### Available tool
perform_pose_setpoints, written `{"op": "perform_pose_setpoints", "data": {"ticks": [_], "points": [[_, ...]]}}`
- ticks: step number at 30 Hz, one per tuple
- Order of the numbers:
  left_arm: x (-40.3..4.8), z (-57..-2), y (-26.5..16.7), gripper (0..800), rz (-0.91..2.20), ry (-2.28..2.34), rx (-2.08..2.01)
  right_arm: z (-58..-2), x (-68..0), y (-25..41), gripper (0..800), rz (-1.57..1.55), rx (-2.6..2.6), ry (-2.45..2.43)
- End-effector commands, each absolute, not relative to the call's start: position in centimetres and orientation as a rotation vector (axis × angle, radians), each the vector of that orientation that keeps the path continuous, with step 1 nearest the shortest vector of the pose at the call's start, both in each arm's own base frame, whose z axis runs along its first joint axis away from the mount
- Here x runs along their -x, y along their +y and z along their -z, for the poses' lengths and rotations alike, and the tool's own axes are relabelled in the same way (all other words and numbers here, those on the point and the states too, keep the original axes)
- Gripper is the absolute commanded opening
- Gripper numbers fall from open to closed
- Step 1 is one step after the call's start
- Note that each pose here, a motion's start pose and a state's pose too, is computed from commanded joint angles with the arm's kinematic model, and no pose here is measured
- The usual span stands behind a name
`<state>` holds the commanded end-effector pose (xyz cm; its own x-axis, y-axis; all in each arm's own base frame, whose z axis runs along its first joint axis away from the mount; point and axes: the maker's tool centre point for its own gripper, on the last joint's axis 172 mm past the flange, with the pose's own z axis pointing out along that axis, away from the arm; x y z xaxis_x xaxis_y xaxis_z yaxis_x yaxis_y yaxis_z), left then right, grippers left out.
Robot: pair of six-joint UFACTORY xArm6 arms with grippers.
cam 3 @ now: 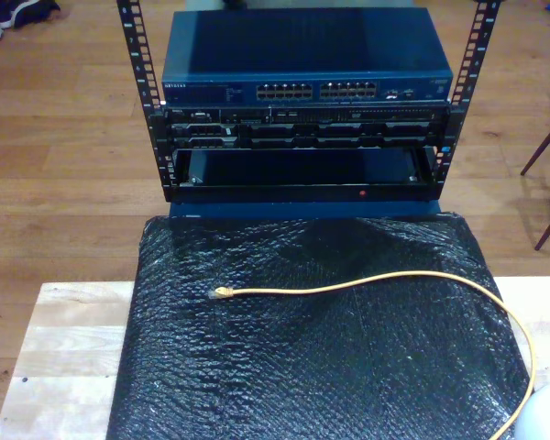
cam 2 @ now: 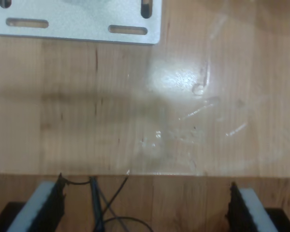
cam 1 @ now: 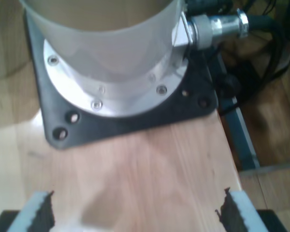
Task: Grab the cable and plug it in
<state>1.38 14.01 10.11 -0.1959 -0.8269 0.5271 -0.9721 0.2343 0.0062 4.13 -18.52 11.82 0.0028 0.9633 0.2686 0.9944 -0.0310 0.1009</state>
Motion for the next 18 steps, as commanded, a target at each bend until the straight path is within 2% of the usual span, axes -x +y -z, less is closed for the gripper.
{"op": "perform_pose_setpoints", "data": {"ticks": [9,18], "points": [[-3.7,-12.2,14.6,800,-0.515,-2.072,-1.702,-16.3,-5.1,-20.1,797,0.404,2.288,-1.901],[-6.6,-15.1,13.8,800,-0.533,-2.009,-1.699,-18.9,-10.5,-21.6,797,0.458,2.369,-1.783]]}}
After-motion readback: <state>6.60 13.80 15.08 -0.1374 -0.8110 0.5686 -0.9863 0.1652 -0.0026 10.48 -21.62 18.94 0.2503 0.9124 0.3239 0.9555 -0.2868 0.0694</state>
